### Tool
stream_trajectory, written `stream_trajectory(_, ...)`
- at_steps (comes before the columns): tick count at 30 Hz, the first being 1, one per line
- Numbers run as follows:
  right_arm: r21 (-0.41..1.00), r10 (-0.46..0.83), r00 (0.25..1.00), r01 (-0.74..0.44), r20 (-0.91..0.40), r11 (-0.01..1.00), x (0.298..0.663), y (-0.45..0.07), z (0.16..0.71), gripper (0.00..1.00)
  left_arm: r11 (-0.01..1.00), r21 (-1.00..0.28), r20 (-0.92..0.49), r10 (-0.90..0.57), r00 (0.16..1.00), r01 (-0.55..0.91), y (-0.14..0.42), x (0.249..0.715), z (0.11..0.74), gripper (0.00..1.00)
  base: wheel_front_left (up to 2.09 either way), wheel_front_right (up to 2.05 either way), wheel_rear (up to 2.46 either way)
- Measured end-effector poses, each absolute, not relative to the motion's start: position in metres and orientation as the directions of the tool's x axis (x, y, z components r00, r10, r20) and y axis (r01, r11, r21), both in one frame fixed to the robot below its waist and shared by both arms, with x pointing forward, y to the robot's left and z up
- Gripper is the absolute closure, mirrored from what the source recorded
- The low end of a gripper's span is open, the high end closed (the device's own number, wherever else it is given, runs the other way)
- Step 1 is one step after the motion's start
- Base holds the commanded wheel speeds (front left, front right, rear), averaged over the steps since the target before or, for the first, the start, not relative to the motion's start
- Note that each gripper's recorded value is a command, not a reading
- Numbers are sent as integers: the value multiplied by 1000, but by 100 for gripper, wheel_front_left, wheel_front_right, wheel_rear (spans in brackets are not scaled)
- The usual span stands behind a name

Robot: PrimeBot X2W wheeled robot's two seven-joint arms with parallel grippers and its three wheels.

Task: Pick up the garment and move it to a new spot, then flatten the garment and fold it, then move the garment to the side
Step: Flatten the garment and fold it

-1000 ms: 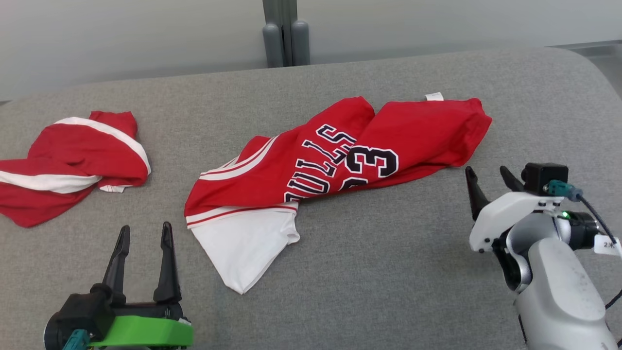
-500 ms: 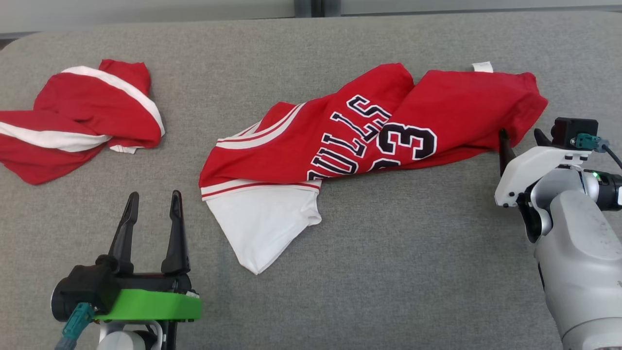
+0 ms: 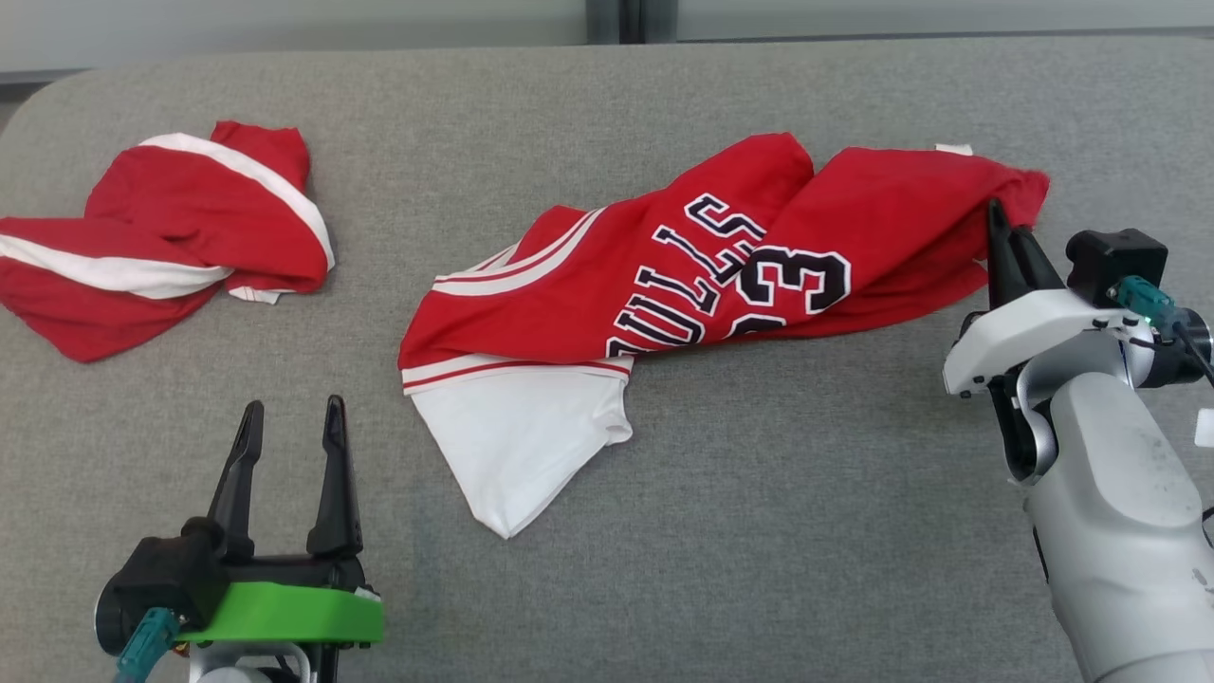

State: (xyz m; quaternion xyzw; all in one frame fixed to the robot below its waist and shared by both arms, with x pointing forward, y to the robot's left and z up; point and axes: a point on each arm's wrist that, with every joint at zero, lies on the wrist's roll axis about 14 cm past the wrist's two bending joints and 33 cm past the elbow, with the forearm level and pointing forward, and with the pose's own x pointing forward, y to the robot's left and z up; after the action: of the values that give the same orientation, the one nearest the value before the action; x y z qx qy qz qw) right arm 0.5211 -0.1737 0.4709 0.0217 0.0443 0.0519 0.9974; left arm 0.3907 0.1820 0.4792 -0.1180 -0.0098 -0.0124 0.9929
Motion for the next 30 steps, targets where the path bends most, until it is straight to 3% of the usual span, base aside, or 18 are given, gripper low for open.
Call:
stream_trajectory(5, 22, 114, 986, -118, 123, 993, 498, -176, 533, 100, 971, -237, 31, -26, 999, 33, 181, 383, 483, 0, 0, 0, 0)
stream_trajectory(12, -48, 108, 958, -99, 264, 994, 447, -186, 607, 100, 966, -243, 67, -73, 995, 87, 165, 383, 495, 0, 0, 0, 0)
stream_trajectory(19, -58, 48, 993, -42, 104, 997, 431, -208, 587, 100, 961, -250, 80, -102, 992, 119, 155, 386, 499, 0, 0, 0, 0)
stream_trajectory(25, -93, 16, 997, -23, -75, 995, 471, -233, 539, 100, 959, -254, 85, -106, 991, 125, 152, 400, 498, 0, 0, 0, 0)
stream_trajectory(30, -103, -2, 993, -11, -120, 995, 515, -242, 520, 100, 962, -251, 73, -92, 993, 108, 158, 406, 493, 0, 0, 0, 0)
